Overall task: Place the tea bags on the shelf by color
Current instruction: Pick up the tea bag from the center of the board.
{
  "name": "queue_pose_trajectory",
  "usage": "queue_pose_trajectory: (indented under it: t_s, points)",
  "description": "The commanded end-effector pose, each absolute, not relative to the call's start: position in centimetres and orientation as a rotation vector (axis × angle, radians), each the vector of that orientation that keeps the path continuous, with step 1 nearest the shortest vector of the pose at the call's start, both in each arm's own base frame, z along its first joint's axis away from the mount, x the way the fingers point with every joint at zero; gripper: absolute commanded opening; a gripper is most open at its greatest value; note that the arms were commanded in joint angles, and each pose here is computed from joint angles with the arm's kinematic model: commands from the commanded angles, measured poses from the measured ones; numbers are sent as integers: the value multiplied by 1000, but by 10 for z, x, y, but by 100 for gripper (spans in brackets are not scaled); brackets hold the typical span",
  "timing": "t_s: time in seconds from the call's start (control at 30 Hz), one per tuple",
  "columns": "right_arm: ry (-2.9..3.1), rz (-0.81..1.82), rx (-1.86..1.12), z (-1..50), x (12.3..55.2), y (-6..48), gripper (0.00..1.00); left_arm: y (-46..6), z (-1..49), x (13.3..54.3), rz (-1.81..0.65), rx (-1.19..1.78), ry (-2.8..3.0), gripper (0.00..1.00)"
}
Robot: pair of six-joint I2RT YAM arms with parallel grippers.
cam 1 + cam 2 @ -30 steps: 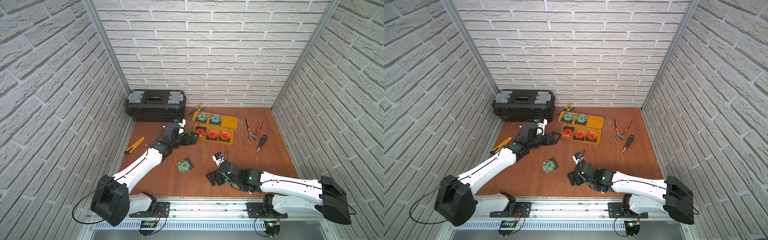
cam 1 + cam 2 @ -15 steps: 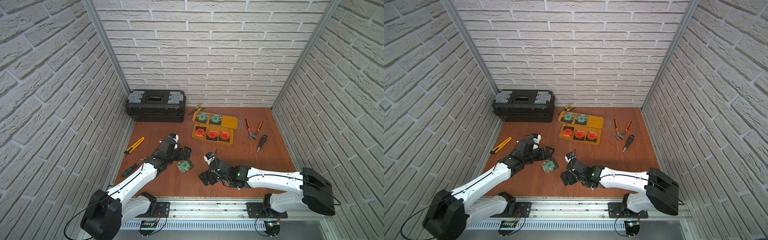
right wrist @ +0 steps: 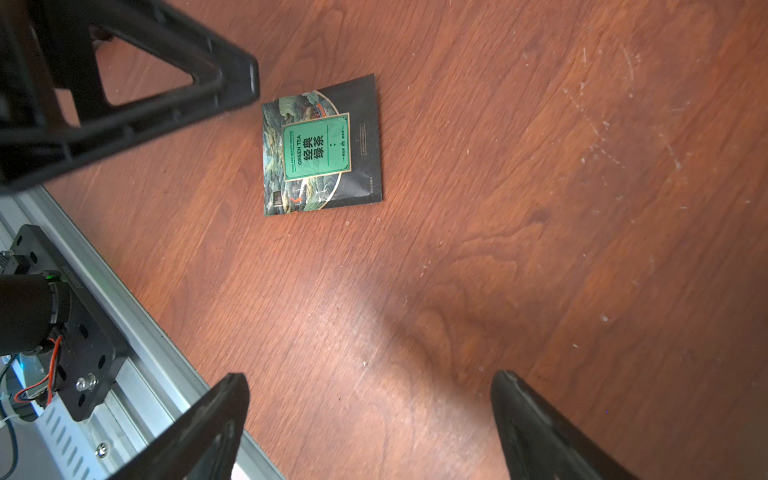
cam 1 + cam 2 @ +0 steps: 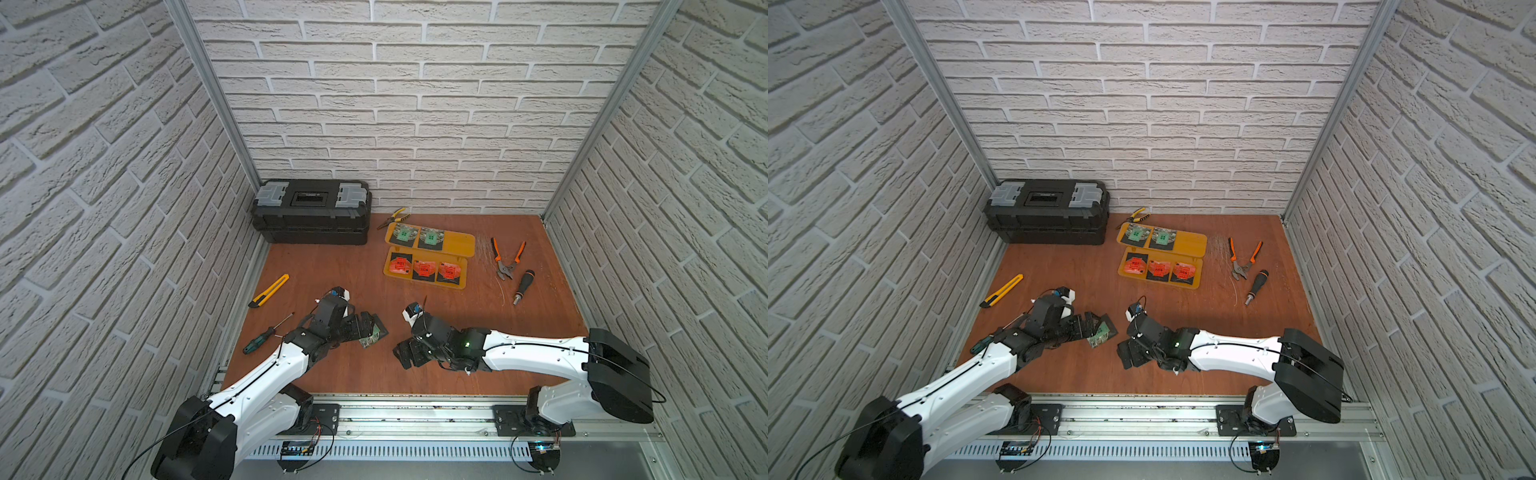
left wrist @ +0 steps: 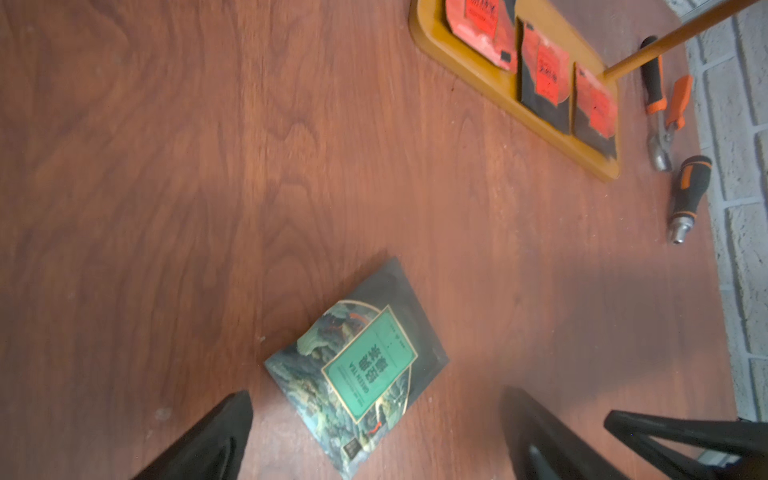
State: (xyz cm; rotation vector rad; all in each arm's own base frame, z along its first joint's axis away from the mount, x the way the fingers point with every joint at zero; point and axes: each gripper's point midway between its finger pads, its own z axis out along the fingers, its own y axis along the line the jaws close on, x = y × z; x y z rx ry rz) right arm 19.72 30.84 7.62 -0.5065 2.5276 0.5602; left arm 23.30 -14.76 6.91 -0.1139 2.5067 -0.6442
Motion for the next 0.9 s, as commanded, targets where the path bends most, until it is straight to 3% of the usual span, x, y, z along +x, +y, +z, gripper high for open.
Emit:
queue_pose_trajectory:
  t_s: [0.0,0.87]
  points:
    - [2496,603,-470,88,205,317,95,-148,61,227,-666,-126,2527,98]
    - [2514,590,-443,80,207,310,95,-165,37,233,-735,-74,2555,98]
